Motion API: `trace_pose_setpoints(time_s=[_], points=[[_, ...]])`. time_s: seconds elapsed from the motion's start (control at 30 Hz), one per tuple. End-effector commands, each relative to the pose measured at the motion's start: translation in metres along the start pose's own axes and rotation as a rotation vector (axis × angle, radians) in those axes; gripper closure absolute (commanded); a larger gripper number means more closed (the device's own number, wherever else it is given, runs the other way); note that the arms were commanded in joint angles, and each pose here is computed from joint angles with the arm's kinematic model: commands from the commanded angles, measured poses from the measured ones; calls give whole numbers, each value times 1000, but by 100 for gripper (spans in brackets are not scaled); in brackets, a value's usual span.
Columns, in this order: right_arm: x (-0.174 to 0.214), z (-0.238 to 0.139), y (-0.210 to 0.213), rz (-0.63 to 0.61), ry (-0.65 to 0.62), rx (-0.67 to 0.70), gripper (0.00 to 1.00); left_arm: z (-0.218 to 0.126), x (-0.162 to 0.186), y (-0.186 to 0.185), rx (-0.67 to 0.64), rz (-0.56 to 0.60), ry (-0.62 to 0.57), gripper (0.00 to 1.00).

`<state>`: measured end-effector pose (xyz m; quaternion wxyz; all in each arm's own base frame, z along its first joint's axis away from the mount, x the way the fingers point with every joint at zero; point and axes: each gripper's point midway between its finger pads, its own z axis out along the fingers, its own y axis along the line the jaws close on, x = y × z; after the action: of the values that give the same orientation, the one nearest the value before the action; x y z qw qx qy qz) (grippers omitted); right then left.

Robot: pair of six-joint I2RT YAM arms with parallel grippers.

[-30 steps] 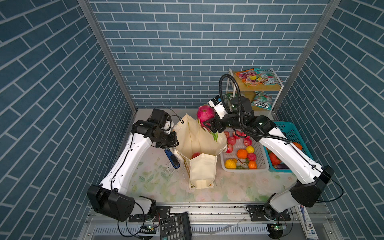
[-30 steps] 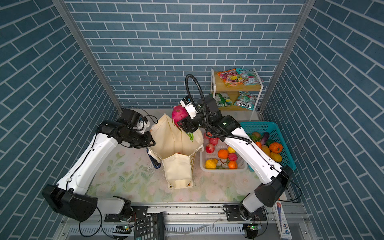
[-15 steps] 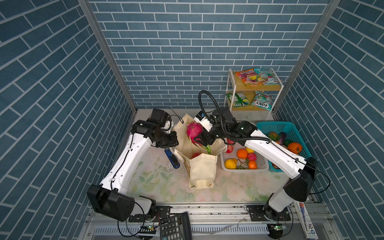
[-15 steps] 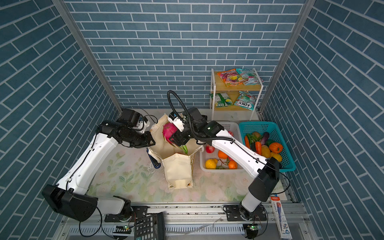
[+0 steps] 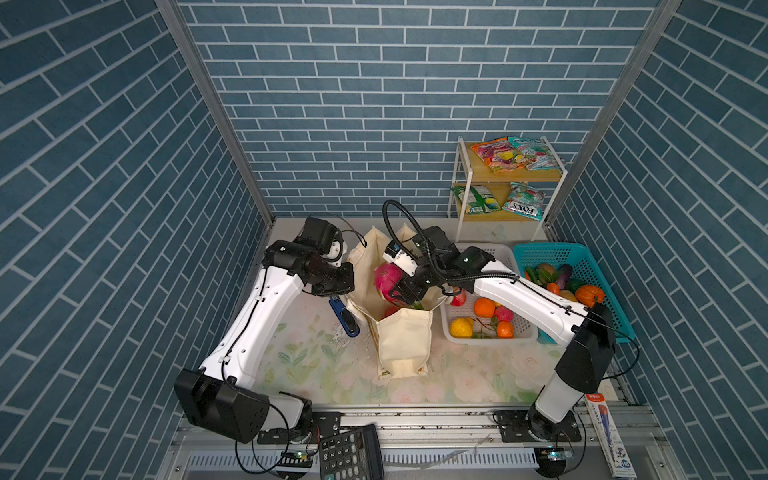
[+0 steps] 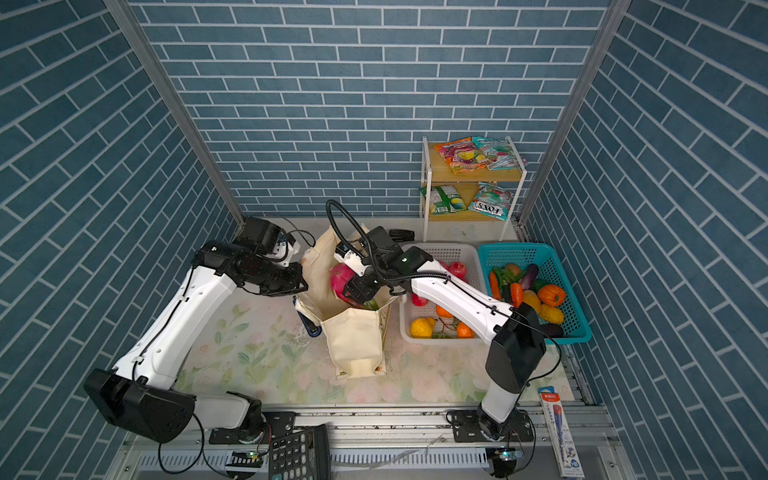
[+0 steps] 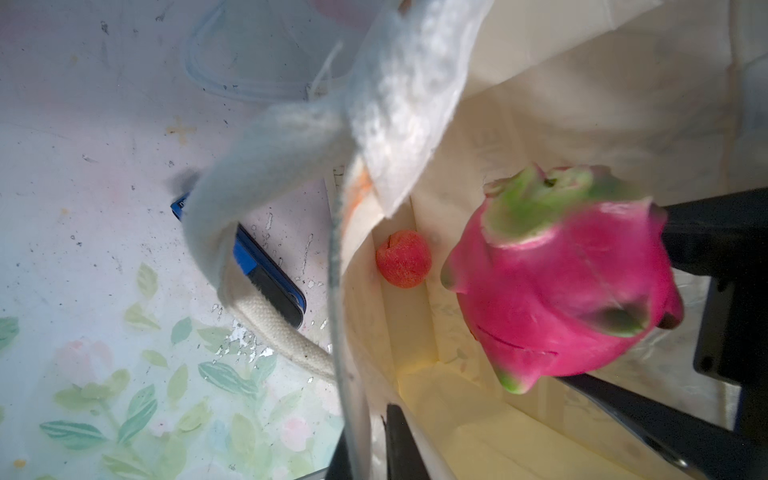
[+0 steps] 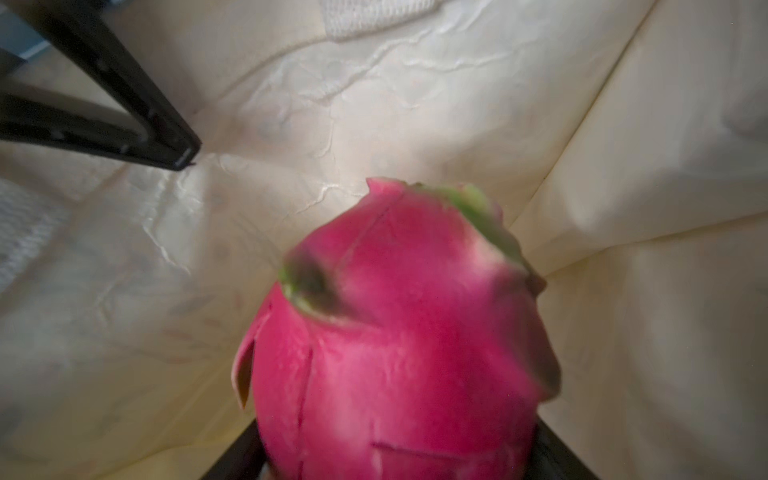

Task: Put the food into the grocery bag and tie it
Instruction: 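Carry the dragon fruit over the bag and lower it inside with the right gripper, then open the right gripper to release the dragon fruit and lift out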

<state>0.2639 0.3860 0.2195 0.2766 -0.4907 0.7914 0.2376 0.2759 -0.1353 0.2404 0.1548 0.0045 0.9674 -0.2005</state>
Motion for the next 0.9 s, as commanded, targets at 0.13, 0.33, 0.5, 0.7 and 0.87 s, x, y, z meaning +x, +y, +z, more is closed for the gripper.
trace_pose_setpoints(time_s=[0.13,0.33,0.5,0.7,0.87], points=[[22,24,7,-47,84,-47,60,1,0,-2,7,21,-10,94],[40,42,2,-53,143,-46,55,2,-2,-4,12,24,-12,96],[61,59,-1,-43,196,-48,50,2,-3,-4,12,28,-12,97],[80,75,-5,-70,251,-48,39,2,-4,-5,13,34,-8,97],[60,63,-12,-98,196,9,1,2,-4,-5,16,38,-4,98]])
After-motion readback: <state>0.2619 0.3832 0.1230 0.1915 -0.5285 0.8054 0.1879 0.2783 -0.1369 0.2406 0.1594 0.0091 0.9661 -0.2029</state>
